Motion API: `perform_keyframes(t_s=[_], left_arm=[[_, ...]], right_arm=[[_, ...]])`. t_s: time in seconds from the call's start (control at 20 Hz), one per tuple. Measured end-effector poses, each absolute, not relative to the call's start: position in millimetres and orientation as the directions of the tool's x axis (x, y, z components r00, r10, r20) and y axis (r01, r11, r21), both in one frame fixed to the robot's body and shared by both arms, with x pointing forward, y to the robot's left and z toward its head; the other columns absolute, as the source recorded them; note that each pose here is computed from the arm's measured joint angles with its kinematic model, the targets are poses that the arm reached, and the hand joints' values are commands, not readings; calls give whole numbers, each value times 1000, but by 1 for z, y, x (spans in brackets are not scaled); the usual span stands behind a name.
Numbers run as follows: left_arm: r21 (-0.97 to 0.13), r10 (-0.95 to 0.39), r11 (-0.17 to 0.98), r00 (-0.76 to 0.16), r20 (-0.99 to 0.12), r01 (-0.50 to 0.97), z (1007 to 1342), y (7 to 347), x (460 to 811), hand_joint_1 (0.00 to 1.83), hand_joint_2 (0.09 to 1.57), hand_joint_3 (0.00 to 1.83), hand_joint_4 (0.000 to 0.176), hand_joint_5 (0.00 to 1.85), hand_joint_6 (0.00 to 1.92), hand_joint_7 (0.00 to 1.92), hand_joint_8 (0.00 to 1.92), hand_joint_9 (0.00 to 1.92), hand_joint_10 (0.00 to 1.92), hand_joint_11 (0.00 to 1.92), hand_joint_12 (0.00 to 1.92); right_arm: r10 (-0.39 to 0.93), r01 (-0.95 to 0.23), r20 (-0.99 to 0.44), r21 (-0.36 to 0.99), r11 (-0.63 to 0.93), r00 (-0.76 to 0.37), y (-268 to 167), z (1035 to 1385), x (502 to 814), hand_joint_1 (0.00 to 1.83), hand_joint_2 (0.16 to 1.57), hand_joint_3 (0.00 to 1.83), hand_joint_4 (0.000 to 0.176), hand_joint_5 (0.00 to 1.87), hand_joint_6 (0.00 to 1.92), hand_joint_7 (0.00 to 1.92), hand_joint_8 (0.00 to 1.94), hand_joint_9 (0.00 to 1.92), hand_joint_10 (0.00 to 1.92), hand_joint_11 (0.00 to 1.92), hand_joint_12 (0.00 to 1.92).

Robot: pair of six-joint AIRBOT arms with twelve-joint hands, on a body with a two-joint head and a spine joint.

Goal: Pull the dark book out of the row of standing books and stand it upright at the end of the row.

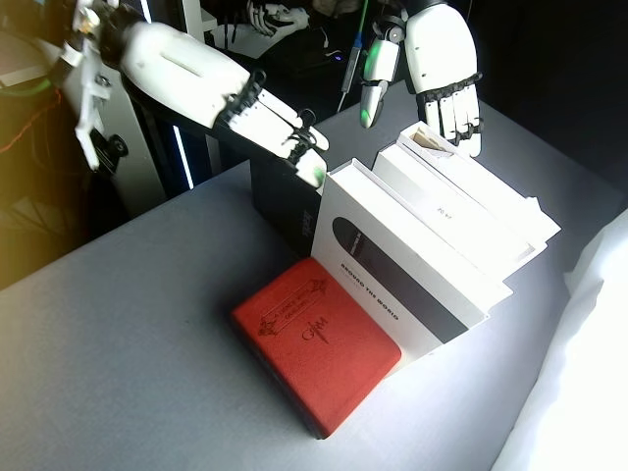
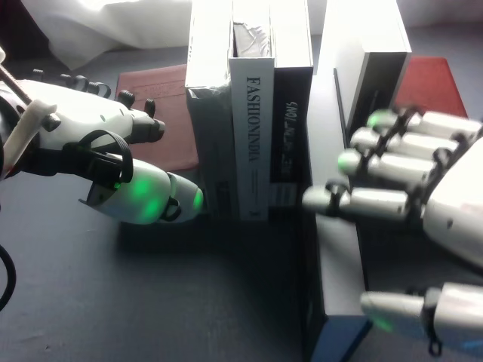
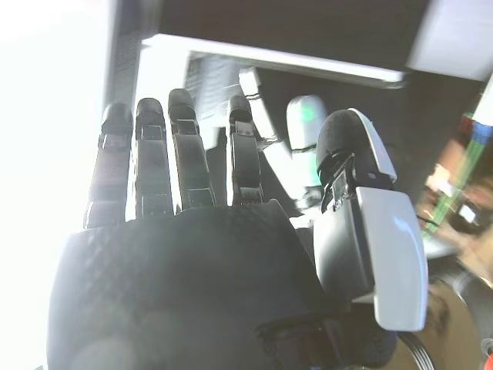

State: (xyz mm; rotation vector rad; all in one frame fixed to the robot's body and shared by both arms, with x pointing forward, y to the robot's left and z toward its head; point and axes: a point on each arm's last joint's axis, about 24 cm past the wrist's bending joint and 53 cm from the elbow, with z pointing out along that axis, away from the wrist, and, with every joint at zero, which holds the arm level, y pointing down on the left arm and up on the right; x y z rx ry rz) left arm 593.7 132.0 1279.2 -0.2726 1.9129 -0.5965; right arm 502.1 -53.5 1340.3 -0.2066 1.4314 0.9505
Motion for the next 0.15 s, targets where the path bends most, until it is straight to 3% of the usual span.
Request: perform_keyframes(t_s=[0.15], left_arm=[[-522, -449, 849, -410, -794, 83, 1279, 132, 594, 0, 1208, 1, 0, 89, 0, 45, 0, 2, 0, 0, 0]], right_arm=[[397, -692, -906, 382, 613, -149, -46, 1341, 497, 11, 1269, 0, 0, 182, 1, 154, 0, 100, 3, 0, 149]])
